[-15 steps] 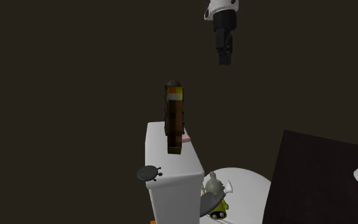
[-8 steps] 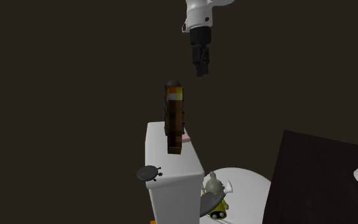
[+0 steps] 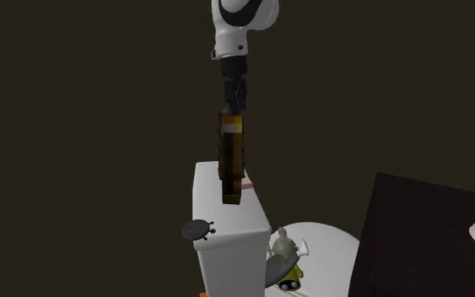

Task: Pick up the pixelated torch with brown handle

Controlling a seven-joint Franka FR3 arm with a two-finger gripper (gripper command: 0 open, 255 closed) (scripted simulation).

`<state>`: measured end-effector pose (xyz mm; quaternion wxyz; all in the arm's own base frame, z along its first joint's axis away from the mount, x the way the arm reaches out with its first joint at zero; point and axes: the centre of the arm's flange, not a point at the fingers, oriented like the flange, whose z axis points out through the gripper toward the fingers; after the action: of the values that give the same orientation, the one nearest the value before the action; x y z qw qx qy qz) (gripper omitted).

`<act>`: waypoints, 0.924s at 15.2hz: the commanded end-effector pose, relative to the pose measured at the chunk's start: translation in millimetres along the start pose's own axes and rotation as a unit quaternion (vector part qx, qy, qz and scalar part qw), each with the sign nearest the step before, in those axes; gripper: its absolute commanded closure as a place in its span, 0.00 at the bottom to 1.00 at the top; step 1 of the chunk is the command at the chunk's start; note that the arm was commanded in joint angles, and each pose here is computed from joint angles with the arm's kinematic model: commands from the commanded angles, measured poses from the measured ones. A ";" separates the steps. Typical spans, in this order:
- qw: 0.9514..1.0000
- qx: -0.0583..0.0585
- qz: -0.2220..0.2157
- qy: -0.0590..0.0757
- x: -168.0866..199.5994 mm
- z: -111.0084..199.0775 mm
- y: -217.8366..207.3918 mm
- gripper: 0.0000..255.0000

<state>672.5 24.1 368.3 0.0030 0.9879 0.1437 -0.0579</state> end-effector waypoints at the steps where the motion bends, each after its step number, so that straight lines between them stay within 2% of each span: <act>1: 1.000 -0.002 -0.005 0.000 10.6 8.1 -2.5 0.00; 9: 1.000 -0.002 -0.005 0.000 14.5 42.6 -2.1 0.00; 10: 1.000 -0.002 -0.005 0.000 14.6 42.0 -2.1 1.00; 14: 1.000 -0.002 -0.005 0.000 15.0 41.7 -2.5 1.00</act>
<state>681.4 29.6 326.4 0.0051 0.9872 0.1490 -0.0565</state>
